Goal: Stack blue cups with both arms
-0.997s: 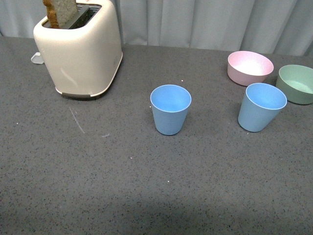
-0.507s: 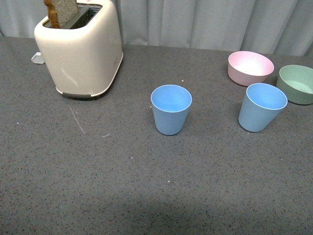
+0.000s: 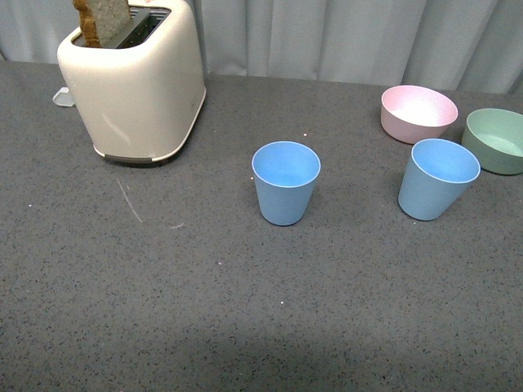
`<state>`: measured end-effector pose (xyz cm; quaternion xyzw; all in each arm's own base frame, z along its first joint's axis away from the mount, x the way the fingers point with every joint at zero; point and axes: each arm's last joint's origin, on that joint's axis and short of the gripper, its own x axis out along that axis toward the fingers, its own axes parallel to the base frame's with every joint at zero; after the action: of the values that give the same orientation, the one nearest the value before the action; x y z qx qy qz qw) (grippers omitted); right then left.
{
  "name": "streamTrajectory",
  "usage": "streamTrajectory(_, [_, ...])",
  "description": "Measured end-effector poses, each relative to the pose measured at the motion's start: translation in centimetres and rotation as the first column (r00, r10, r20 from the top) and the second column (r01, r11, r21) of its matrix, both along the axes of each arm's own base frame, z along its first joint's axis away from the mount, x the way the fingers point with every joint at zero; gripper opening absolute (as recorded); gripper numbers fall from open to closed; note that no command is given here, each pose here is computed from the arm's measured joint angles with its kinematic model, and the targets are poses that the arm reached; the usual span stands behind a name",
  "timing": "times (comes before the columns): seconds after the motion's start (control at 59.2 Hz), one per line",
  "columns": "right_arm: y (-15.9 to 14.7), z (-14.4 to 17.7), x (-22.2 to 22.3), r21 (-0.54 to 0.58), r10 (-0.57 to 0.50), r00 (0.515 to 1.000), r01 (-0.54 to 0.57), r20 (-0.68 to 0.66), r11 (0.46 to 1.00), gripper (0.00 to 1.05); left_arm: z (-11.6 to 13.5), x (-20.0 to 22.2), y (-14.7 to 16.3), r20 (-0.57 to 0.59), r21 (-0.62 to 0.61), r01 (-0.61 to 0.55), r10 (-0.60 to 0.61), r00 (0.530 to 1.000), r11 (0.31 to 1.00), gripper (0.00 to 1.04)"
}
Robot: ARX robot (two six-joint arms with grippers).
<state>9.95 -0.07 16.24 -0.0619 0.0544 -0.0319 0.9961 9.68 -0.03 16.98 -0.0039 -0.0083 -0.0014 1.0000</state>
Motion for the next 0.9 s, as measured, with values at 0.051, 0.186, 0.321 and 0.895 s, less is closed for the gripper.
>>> streamTrajectory(0.051, [0.0, -0.1, 0.4, -0.087, 0.002, 0.998, -0.006, -0.057, 0.996, 0.95, 0.0, 0.0, 0.0, 0.001, 0.002, 0.0, 0.0, 1.0, 1.0, 0.99])
streamTrajectory(0.186, [-0.3, 0.6, 2.6, -0.122, 0.027, 0.992, -0.042, -0.122, 0.992, 0.95, 0.0, 0.0, 0.0, 0.0, 0.003, 0.0, 0.0, 1.0, 1.0, 0.98])
streamTrajectory(0.321, [-1.0, 1.6, 6.3, -0.063, 0.032, 0.984, -0.043, -0.178, 0.997, 0.95, 0.0, 0.0, 0.0, 0.0, 0.003, 0.0, 0.0, 1.0, 1.0, 0.98])
streamTrajectory(0.895, [-0.7, -2.4, 22.7, 0.275, 0.085, 0.785, 0.112, -0.614, 0.955, 0.95, 0.0, 0.0, 0.0, 0.0, 0.003, 0.0, 0.0, 1.0, 1.0, 0.98])
